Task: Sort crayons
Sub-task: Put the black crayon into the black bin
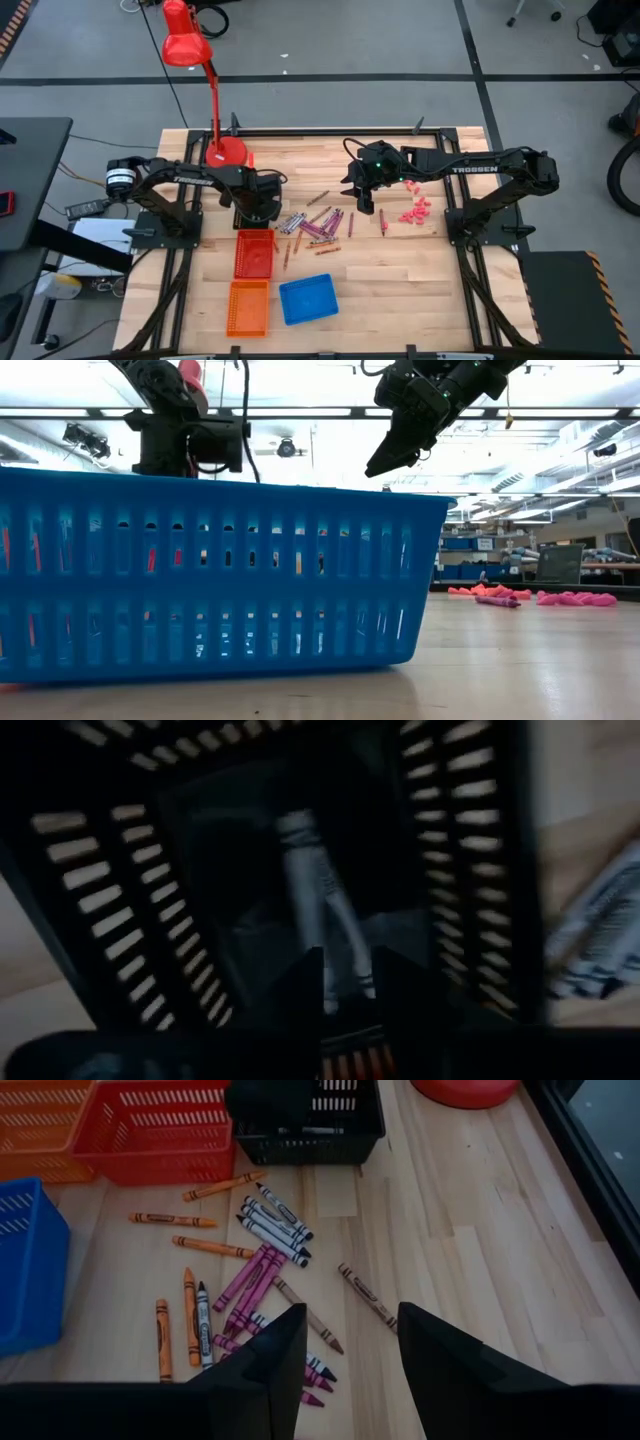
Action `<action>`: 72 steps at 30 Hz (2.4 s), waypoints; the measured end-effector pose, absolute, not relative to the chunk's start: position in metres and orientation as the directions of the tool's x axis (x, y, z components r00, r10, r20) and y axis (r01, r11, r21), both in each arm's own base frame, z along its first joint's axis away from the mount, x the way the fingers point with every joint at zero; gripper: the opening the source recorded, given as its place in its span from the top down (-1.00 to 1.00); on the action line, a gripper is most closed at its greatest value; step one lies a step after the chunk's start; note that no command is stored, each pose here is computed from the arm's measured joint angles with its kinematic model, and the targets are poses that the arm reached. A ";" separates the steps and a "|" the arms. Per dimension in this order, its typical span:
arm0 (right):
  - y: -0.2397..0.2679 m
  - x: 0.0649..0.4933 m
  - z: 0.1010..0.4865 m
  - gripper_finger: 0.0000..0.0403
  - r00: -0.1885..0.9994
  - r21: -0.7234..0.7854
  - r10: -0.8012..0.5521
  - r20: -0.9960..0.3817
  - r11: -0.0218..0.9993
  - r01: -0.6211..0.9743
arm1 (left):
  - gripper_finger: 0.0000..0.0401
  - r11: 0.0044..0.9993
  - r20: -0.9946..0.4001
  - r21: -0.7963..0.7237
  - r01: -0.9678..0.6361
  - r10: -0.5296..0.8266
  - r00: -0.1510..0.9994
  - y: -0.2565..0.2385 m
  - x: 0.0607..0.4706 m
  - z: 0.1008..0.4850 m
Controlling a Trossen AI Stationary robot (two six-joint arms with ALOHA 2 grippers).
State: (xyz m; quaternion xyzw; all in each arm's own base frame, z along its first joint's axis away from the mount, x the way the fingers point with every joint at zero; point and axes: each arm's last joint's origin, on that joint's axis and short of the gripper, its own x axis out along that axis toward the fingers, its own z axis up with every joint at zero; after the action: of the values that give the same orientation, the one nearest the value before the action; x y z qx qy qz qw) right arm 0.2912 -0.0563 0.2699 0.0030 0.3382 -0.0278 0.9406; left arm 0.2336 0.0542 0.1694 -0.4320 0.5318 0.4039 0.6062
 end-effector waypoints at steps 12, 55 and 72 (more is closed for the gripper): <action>-0.057 0.292 0.271 0.20 0.774 -0.018 -0.056 -0.630 0.998 0.058 | 0.46 0.405 -0.909 -0.342 -0.848 0.084 0.407 0.053 0.274 0.219; -0.056 0.294 0.274 0.20 0.796 0.004 -0.059 -0.602 0.997 0.077 | 0.35 0.798 -0.993 -0.013 -0.602 0.058 0.099 0.049 0.344 0.158; -0.056 0.294 0.274 0.20 0.796 0.004 -0.059 -0.602 0.997 0.077 | 0.35 0.850 -0.996 0.013 -0.526 0.057 0.067 0.045 0.343 0.152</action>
State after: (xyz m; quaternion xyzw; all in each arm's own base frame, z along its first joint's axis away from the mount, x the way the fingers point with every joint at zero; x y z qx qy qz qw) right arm 0.2939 -0.0562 0.2737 0.0143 0.3172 -0.0361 0.9476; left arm 0.3434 0.0451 0.1524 -0.1802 0.6513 0.2059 0.7077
